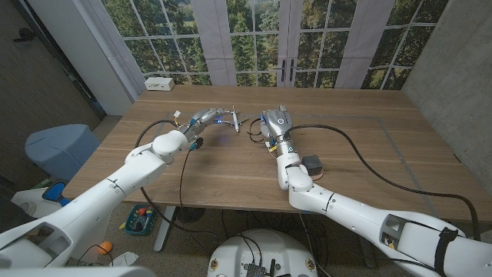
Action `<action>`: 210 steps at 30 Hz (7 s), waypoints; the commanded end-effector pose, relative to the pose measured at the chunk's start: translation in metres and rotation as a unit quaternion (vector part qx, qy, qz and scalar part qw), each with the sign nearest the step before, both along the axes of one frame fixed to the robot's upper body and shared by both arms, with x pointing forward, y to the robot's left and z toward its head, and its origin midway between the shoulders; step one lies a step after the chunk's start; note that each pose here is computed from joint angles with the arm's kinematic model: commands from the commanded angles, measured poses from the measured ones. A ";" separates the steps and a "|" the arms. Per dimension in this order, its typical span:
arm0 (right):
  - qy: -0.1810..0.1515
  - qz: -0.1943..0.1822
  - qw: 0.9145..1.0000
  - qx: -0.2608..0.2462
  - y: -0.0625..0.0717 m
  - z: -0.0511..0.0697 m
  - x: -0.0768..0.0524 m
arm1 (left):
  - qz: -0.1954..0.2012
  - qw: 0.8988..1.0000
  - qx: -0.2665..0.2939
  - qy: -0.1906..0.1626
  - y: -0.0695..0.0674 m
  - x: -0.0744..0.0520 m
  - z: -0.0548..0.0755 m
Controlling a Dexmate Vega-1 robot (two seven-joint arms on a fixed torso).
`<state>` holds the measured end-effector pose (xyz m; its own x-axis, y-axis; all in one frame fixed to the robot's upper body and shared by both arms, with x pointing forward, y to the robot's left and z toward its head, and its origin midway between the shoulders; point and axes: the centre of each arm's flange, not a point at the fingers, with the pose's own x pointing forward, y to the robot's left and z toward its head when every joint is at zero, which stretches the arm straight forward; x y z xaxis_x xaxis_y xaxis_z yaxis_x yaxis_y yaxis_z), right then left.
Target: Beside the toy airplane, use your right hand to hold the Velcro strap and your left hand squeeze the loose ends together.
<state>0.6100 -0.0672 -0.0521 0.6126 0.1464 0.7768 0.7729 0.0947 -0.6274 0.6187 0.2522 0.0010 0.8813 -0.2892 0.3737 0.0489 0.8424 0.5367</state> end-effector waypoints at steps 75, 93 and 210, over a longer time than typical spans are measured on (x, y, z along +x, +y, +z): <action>-0.085 0.030 0.995 -0.034 0.024 0.015 -0.030 | 0.026 0.994 0.101 -0.043 -0.063 -0.012 0.012; -0.084 0.028 0.995 -0.044 0.019 0.013 -0.031 | -0.002 0.993 0.111 -0.027 -0.072 -0.013 0.014; 0.039 0.005 0.974 0.221 0.039 0.017 0.003 | -0.091 0.975 -0.147 -0.137 -0.092 0.032 -0.002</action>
<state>0.6069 -0.0291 -0.0340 0.6717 -0.1602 0.7233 0.7087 0.4234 -0.5643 0.6531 0.1559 -0.0053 0.6938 -0.2909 0.6588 0.1160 0.9480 0.2964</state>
